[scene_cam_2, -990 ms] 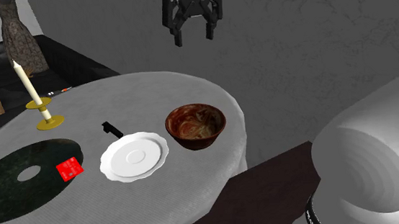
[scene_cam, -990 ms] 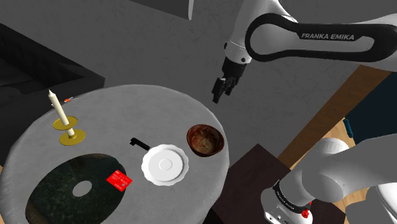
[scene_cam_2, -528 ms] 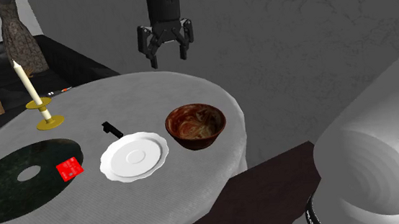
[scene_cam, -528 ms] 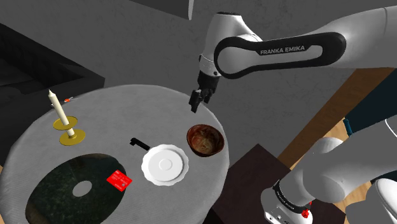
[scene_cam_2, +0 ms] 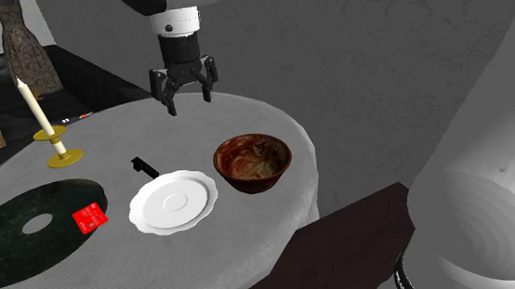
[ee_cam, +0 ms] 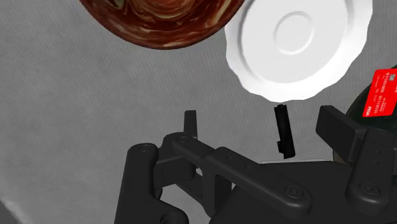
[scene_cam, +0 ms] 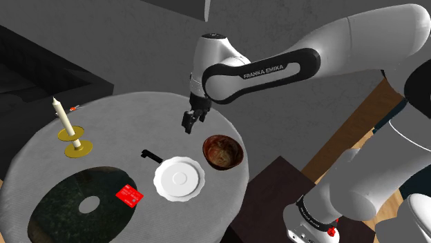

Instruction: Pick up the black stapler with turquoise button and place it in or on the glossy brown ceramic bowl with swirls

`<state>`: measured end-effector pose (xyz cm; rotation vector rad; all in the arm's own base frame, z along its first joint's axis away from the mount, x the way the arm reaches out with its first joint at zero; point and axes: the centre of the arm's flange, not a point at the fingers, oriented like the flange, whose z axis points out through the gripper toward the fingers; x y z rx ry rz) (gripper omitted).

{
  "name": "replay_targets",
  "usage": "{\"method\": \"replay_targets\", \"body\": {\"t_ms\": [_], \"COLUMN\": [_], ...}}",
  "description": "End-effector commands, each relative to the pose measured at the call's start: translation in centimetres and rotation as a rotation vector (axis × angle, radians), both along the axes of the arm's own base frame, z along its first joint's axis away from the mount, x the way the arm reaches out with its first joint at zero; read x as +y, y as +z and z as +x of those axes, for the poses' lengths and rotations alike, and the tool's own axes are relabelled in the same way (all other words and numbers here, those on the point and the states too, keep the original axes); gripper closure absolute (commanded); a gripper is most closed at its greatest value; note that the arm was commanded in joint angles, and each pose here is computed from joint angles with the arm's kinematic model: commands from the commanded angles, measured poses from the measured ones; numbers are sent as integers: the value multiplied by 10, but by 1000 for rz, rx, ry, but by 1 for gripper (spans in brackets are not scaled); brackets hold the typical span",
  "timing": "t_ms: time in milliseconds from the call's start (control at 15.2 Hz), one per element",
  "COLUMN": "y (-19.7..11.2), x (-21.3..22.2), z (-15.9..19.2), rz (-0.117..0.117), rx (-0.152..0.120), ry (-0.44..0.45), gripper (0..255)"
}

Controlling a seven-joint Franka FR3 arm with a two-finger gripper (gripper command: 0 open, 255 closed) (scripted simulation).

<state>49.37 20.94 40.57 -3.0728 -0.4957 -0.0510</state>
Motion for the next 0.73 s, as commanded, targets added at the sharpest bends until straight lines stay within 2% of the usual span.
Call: {"method": "replay_targets", "body": {"t_ms": [0,660], "y": [-20,-103], "x": [18,106], "z": [16,69], "rz": [1,-1], "rx": [-2,-6], "ry": [21,127], "gripper": [0,0]}}
